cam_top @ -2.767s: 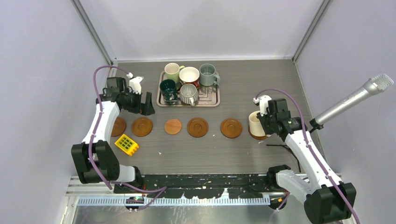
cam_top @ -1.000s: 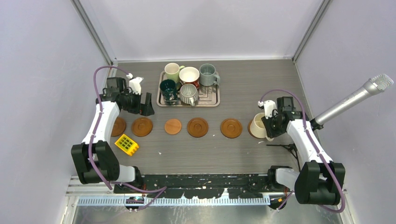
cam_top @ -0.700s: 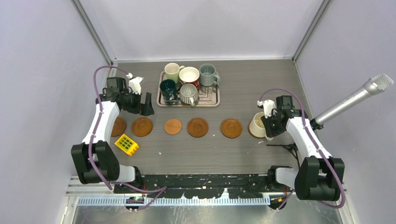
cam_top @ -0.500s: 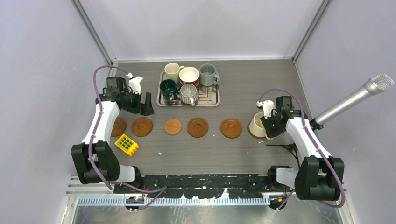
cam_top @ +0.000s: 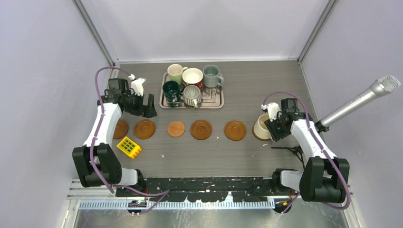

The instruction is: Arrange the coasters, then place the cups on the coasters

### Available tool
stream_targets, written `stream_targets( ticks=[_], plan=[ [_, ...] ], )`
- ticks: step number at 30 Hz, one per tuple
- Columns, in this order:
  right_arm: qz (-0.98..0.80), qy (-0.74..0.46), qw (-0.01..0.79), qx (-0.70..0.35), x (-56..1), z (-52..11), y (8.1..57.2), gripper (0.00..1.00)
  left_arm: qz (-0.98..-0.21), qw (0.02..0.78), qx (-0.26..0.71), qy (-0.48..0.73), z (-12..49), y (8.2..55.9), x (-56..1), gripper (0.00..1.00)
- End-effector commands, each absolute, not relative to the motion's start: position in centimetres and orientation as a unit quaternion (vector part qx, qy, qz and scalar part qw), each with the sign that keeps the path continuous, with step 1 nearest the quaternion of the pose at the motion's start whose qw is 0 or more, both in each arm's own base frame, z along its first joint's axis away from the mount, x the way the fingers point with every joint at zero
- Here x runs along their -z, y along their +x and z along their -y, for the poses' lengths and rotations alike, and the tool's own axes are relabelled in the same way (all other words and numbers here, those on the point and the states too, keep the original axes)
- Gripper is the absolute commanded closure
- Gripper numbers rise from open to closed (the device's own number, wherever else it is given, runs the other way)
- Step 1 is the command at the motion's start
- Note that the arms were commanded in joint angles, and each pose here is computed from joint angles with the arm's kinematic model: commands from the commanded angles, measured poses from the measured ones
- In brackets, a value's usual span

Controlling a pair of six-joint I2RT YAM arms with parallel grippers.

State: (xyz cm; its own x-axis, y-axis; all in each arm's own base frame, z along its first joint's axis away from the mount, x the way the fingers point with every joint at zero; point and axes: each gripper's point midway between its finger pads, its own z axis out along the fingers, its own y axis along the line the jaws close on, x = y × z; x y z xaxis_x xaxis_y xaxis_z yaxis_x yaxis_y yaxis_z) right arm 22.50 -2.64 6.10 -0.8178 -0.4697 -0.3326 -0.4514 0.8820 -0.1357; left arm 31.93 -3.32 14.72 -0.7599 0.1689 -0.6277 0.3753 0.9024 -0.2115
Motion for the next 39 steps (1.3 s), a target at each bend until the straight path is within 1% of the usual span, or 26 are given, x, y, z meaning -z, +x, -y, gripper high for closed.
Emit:
stream_targets(
  ticks=[1, 4, 11, 16, 22, 25, 28, 32, 35, 39],
  plan=[
    [-0.942, -0.247, 0.216, 0.062, -7.5, 3.8, 24.5, 0.52, -0.914, 0.339, 0.156, 0.158, 3.3, 32.5, -16.6, 0.0],
    [-0.944, -0.25, 0.212, 0.042, -8.1, 3.1, 24.0, 0.46, -0.915, 0.339, 0.154, 0.157, 3.2, 32.4, -16.6, 0.0],
    [-0.939, -0.247, 0.24, -0.014, -11.8, 0.7, 23.4, 0.31, -0.914, 0.341, 0.154, 0.155, 3.2, 32.6, -17.1, 0.0],
    [-0.936, -0.24, 0.251, -0.05, -14.1, -0.8, 23.3, 0.3, -0.911, 0.351, 0.157, 0.151, 3.4, 32.7, -17.6, 0.0],
    [-0.926, -0.244, 0.281, -0.06, -16.8, -2.9, 24.3, 0.3, -0.907, 0.379, 0.142, 0.118, 2.9, 33.3, -18.3, 0.0],
    [-0.915, -0.257, 0.305, -0.061, -18.2, -5.7, 25.8, 0.3, -0.894, 0.409, 0.142, 0.116, 3.1, 33.5, -19.0, 0.0],
    [-0.899, -0.282, 0.331, -0.057, -19.5, -9.9, 27.6, 0.3, -0.882, 0.435, 0.138, 0.116, 3.1, 33.4, -19.5, 0.0],
    [-0.89, -0.282, 0.357, -0.034, -21.0, -14.2, 31.8, 0.3, -0.883, 0.44, 0.127, 0.102, 2.7, 33.2, -20.0, 0.0],
    [-0.89, -0.271, 0.364, -0.04, -21.4, -17.9, 34.9, 0.31, -0.886, 0.439, 0.116, 0.092, 2.3, 33.2, -20.1, 0.0],
    [-0.9, -0.245, 0.354, -0.064, -19.7, -23.3, 38.1, 0.33, -0.892, 0.434, 0.1, 0.074, 1.6, 33.4, -19.9, 0.0]
  ],
)
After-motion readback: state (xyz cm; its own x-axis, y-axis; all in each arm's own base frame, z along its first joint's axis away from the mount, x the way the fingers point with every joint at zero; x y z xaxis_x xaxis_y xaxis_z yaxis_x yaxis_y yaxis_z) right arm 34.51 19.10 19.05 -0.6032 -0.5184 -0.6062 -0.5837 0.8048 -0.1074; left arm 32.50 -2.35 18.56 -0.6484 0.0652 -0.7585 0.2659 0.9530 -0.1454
